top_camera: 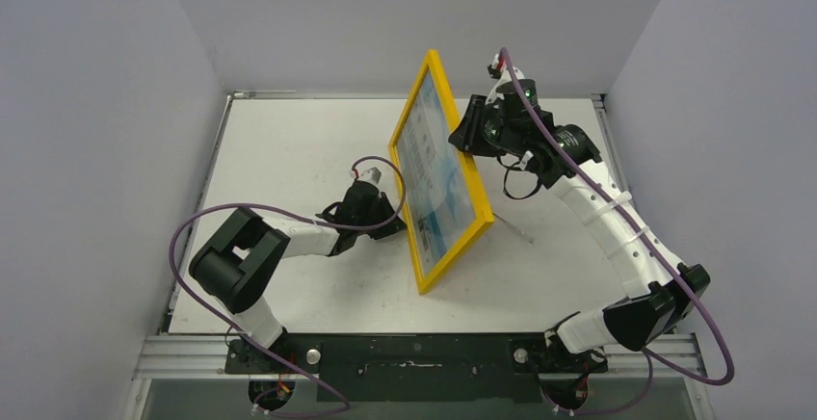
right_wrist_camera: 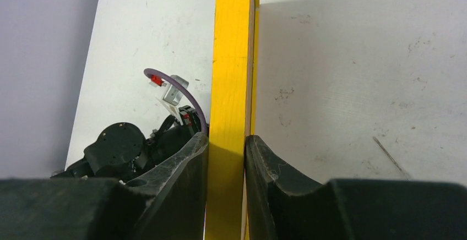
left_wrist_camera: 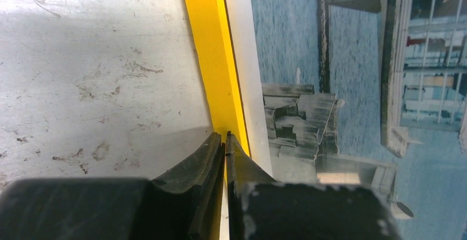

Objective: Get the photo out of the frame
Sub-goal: Turn over the photo frame at the center of the board.

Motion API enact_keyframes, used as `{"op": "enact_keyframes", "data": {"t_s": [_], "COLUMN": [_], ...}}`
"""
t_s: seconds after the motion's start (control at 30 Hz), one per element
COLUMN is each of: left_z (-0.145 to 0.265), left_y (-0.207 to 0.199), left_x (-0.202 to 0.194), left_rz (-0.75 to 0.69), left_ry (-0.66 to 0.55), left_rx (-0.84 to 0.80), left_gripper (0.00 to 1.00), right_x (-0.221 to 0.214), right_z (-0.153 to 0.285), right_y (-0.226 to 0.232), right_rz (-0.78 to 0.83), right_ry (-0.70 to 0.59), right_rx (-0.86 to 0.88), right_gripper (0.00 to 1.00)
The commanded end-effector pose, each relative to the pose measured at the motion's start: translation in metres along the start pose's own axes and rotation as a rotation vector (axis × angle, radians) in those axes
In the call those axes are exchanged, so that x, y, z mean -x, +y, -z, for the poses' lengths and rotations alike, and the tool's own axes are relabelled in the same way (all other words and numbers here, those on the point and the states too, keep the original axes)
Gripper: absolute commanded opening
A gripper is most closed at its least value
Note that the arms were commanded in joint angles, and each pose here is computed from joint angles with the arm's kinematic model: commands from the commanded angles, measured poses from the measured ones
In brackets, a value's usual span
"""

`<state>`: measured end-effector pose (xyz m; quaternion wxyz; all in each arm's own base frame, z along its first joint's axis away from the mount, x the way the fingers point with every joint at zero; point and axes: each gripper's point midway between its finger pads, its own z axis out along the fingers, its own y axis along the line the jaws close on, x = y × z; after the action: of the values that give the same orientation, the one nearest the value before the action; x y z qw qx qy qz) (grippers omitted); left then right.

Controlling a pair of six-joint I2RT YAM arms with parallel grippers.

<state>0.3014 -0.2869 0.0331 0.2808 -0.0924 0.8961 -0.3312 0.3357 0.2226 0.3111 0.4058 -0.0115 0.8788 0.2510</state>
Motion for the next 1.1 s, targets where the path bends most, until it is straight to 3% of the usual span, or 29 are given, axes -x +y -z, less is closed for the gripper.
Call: {"op": "enact_keyframes", "data": {"t_s": [0.0, 0.1, 0.3, 0.47, 0.57, 1.07], "left_z": [0.003, 0.005, 0.012, 0.014, 0.015, 0.019], "left_y": [-0.033, -0.031, -0.027, -0.026, -0.025, -0.018], "left_x": [0.023, 0.024, 0.031, 0.033, 0.033, 0.033], "left_rz": [-0.025, -0.024, -0.030, -0.030, -0.029, -0.025], "left_ry": [-0.076, -0.082, -0.117, -0.122, -0.124, -0.133], "left_rx": [-0.096, -0.091, -0.076, -0.075, -0.075, -0.063], "left_gripper": [0.06, 0.06, 0.06, 0.07, 0.07, 0.08], "right_x": [0.008, 0.003, -0.007, -0.015, -0.021, -0.033], "right_z": [0.013, 0.011, 0.007, 0.007, 0.007, 0.001], "right_y": [0.052, 0.059, 0.061, 0.061, 0.066, 0.068], "right_rz": [-0.011, -0.001, 0.005, 0.010, 0.012, 0.005], "right_ry": [-0.032, -0.021, -0.001, 0.015, 0.027, 0.043], "right_rx": [0.158, 0.167, 0.171, 0.182, 0.214, 0.245], "right_gripper": [0.26, 0.37, 0.46, 0.47, 0.55, 0.60]}}
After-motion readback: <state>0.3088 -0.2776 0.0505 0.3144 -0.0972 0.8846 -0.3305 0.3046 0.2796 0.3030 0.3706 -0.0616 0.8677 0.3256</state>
